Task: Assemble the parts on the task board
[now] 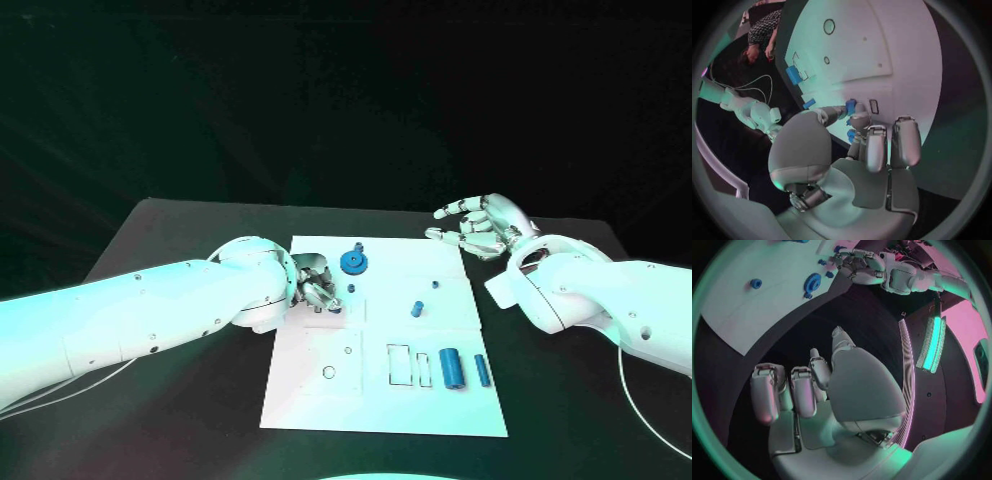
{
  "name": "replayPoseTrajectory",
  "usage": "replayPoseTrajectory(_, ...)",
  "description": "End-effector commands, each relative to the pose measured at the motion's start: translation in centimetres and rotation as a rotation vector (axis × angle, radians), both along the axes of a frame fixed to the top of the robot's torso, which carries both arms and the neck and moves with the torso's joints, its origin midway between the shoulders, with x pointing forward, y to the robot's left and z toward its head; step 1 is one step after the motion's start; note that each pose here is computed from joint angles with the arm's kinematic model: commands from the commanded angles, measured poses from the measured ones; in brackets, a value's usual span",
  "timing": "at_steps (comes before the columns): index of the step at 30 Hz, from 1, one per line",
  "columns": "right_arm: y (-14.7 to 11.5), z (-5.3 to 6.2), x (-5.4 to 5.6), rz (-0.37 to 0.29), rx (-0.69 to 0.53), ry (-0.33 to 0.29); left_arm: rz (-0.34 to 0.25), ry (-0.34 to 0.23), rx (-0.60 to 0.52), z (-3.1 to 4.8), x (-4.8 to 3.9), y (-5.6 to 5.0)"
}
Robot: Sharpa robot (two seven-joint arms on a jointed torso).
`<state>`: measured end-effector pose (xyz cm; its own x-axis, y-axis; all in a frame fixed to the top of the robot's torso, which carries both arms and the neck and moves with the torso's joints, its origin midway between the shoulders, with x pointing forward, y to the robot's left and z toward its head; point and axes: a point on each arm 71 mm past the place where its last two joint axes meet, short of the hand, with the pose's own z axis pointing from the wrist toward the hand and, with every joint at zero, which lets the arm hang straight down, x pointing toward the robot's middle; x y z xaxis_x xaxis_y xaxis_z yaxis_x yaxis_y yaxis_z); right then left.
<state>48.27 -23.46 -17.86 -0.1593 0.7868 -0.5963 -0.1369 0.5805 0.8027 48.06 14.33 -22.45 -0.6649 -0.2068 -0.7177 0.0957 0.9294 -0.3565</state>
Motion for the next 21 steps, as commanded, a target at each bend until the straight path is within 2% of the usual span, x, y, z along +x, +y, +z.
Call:
replayPoseTrajectory(1,0.15,0.0,-0.08,0.02,-0.006,-0.003,-0.027,0.028,0.012,-0.36,-0.28,-0.47)
replayPoseTrajectory(21,0.11,0.02,-0.11,0.019,-0.005,-0.004,-0.028,0.047,0.013,-0.63,0.13,-0.96)
